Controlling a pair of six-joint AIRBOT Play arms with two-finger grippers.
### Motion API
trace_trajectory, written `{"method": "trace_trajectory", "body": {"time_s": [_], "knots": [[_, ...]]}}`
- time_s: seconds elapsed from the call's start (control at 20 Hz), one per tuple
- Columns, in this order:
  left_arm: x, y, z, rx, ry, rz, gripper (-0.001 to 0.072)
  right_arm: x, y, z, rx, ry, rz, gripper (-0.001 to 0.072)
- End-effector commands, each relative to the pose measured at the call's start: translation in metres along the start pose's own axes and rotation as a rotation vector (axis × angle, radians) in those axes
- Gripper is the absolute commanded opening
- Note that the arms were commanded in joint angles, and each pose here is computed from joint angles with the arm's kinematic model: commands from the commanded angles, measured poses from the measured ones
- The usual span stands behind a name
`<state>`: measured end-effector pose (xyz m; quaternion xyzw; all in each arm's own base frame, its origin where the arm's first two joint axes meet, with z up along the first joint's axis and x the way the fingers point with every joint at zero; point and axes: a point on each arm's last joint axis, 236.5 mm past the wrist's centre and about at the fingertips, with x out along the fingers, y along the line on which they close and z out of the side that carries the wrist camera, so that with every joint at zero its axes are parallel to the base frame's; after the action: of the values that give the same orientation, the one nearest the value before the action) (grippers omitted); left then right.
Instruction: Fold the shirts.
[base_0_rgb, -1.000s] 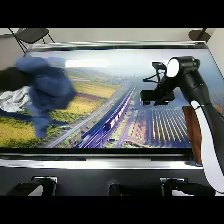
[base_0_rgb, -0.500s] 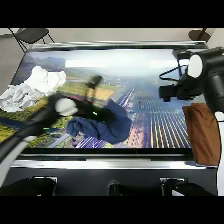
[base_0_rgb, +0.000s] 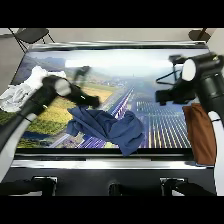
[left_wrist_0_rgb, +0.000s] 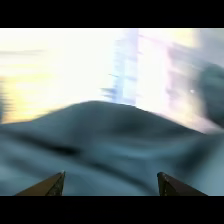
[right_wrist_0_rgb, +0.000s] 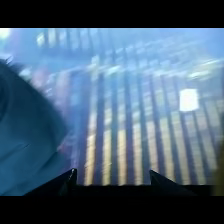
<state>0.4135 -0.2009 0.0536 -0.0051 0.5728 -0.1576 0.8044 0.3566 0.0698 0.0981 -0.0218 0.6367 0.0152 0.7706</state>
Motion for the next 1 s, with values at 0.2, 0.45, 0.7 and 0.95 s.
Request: {"method": "trace_trajectory", "body": {"time_s": [0.2, 0.45, 0.7, 0.95], "knots": [[0.028, 0.162, -0.039, -0.479, 0.152, -0.06, 0.0653, 0.081, 0.09, -0.115, -0.041, 0.394, 0.406, 0.0563], [0.069, 0.167, -0.043, -0.53, 0.174, -0.115, 0.0652, 0.088, 0.09, -0.126, -0.068, 0.416, 0.414, 0.0556], [0.105, 0.153, -0.044, -0.569, 0.202, -0.171, 0.052, 0.093, 0.093, -0.123, -0.046, 0.394, 0.396, 0.0556], [0.118, 0.148, -0.039, -0.554, 0.183, -0.163, 0.0234, 0.11, 0.107, -0.151, -0.142, 0.433, 0.337, 0.0568]]}}
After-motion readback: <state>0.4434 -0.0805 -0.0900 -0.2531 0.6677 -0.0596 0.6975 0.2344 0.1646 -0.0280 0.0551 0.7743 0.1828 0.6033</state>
